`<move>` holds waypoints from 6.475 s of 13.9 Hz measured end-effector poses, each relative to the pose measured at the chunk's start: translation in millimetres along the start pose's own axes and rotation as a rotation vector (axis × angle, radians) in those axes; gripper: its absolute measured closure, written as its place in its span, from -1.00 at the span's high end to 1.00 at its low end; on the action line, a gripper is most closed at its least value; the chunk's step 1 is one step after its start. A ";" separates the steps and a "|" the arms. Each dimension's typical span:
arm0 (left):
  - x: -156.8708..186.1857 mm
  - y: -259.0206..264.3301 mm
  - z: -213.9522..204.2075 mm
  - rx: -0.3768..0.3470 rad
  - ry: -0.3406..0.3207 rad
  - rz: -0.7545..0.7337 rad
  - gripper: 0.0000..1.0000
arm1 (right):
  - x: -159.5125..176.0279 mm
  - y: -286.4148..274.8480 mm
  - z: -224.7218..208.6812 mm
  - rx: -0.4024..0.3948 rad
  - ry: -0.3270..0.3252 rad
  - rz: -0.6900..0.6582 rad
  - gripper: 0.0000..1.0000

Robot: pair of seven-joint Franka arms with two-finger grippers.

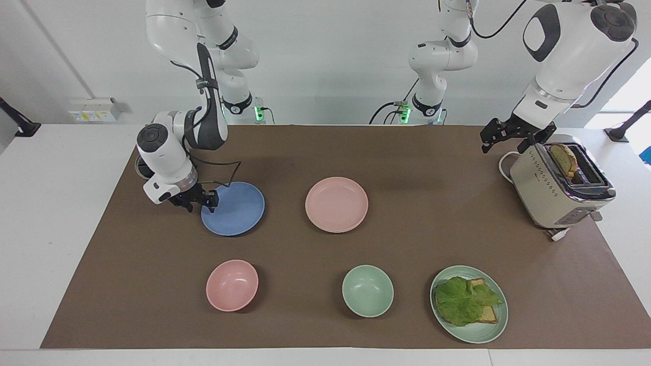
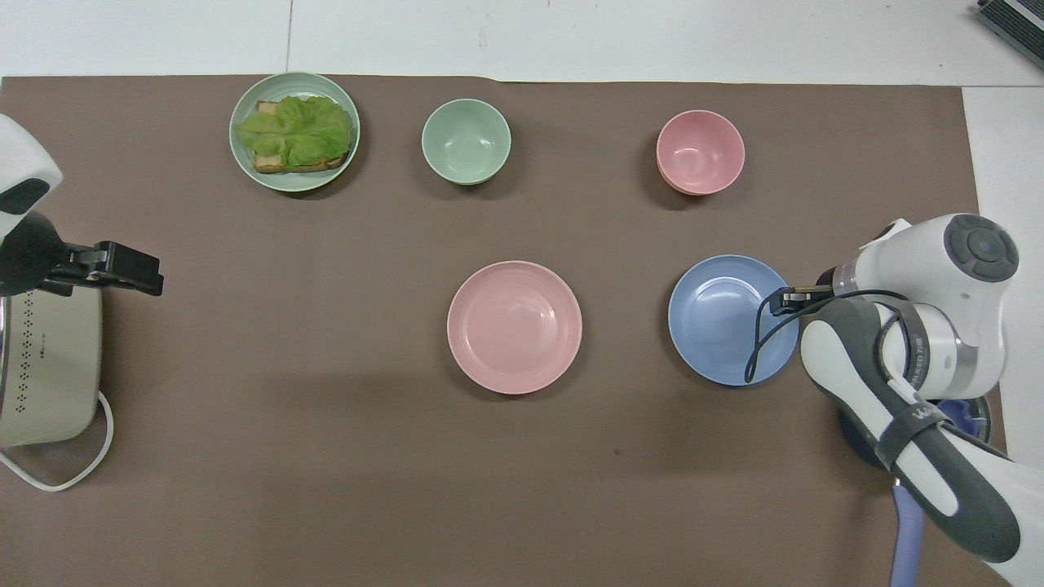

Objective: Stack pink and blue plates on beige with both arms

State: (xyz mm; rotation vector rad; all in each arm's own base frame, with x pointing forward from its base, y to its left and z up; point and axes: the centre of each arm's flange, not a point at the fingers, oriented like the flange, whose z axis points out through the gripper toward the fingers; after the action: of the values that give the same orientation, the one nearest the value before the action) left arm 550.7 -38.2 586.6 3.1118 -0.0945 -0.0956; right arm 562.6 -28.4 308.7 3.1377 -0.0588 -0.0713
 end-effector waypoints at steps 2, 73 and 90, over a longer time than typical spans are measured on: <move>0.0 0.0 0.0 0.000 0.000 0.000 1.00 | -1.6 -0.3 3.6 0.000 -0.008 -0.003 0.13; 0.5 -0.7 -2.5 0.000 0.008 0.003 1.00 | -31.2 -297.0 -63.1 0.223 0.068 0.005 0.94; 0.5 -0.8 -2.5 0.000 0.008 0.003 1.00 | -46.4 -79.4 -323.4 0.019 0.083 0.148 1.00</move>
State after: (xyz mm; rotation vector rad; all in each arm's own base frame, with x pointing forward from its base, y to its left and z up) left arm 551.3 -37.3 589.1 3.1116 -0.0990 -0.0837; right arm 534.0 53.2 633.6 3.1389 -0.2931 0.0608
